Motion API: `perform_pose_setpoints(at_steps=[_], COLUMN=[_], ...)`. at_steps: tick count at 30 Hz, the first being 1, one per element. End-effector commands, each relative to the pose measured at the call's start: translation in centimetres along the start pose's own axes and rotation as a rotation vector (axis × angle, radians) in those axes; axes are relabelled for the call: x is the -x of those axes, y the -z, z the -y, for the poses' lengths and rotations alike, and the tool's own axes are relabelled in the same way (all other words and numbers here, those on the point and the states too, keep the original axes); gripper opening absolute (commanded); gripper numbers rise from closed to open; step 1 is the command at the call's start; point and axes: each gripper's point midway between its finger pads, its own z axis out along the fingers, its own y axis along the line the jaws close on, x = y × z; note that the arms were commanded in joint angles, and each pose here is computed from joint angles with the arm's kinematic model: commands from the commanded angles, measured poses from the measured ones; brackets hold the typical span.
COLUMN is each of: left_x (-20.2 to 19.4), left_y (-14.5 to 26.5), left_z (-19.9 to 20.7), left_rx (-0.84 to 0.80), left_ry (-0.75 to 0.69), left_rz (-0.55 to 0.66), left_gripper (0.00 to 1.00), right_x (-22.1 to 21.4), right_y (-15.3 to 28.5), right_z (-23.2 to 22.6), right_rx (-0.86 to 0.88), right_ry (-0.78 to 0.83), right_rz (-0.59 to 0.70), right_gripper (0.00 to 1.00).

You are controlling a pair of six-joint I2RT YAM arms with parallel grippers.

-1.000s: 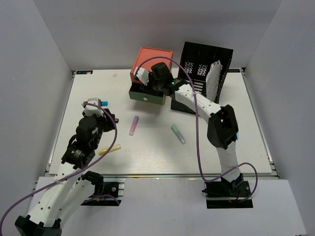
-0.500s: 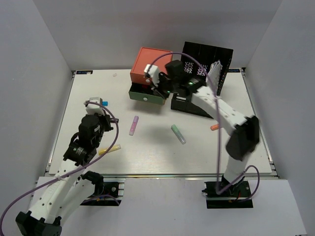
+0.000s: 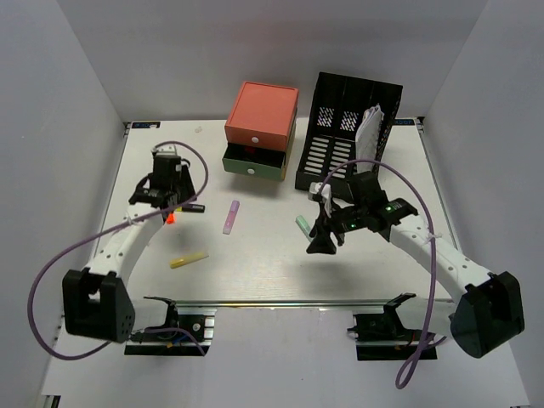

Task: Organize the desk

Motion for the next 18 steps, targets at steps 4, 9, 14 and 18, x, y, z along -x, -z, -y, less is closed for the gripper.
perform_pose_setpoints(at_steps=[4, 9, 14, 18], left_x=[0.7, -2.1, -3.1, -4.0], left_y=[-2.6, -4.8, -5.9, -7.3], left_z=[-2.3, -4.4, -5.3, -5.3], left_rx=[-0.008, 0.018, 0.021, 0.019], left_ry=[0.105, 0.125, 0.096, 0.099], left_rz=[-0.156, -0.262, -0.279, -0.32], left_gripper=[0.72, 0.81, 0.77, 0.68], right_x=[3.3, 2.6, 3.0, 3.2], right_y=[1.9, 2.3, 3.1, 3.5], right_z=[-1.5, -0.8, -0.1, 0.5], right_rx=[0.056, 0.023, -0.063, -0.1], right_ry=[0.125, 0.117, 0.159, 0.164], right_rz=[0.142, 0.127, 0.147, 0.153], right_gripper=[0.63, 0.56, 0.52, 0.52])
